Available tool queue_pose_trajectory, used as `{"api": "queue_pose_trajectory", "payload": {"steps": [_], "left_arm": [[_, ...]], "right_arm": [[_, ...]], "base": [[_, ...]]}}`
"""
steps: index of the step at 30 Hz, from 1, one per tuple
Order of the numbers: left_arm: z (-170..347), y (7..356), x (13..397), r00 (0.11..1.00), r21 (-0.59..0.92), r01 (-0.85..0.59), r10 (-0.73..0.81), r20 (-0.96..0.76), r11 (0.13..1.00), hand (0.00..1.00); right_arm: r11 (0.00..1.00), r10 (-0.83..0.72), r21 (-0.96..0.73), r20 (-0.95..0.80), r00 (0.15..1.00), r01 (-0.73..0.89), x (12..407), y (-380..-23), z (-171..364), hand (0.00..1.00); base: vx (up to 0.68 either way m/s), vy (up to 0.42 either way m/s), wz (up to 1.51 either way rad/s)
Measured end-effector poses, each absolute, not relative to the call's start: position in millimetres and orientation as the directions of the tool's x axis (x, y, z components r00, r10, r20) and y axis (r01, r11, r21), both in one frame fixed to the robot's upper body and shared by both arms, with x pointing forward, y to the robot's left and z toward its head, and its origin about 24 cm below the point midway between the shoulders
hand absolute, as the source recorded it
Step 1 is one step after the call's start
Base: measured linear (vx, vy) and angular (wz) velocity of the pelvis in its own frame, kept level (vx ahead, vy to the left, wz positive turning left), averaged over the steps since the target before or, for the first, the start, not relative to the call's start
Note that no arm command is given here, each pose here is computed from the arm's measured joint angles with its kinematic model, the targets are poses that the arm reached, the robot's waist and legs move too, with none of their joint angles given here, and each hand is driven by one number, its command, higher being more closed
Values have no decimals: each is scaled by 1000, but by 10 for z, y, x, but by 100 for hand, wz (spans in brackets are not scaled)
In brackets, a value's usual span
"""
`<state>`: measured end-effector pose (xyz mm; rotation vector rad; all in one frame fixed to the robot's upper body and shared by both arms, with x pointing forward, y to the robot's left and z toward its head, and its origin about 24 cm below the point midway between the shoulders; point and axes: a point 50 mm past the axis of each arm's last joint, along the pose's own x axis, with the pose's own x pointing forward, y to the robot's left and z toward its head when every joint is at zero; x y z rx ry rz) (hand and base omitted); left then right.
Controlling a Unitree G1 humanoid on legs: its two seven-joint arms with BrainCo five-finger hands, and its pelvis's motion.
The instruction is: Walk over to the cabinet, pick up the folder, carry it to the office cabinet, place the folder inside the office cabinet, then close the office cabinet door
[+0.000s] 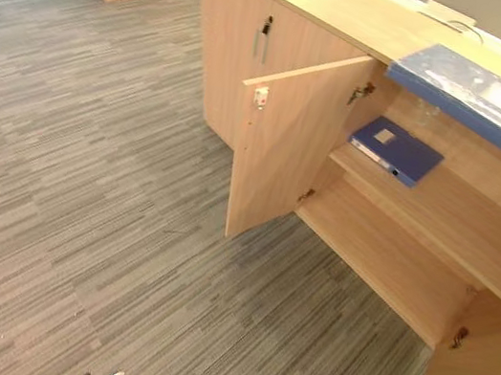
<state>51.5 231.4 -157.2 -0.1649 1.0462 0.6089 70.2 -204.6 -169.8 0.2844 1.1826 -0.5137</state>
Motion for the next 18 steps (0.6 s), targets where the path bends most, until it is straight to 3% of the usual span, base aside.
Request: {"api": "queue_pose_trajectory", "payload": {"steps": [10, 18], "left_arm": [[-1573, 2310, 529, 355, 176, -507, 391, -849, 844, 0], [-1563, 2305, 623, 382, 181, -464, 380, -842, 867, 0]], "right_arm": [[898, -253, -69, -889, 382, 435, 904, -2107, -1613, 0], [911, -251, -85, -891, 378, 404, 892, -2135, -1615, 0]], "base": [[-36, 99, -83], [-36, 2, -45]]}}
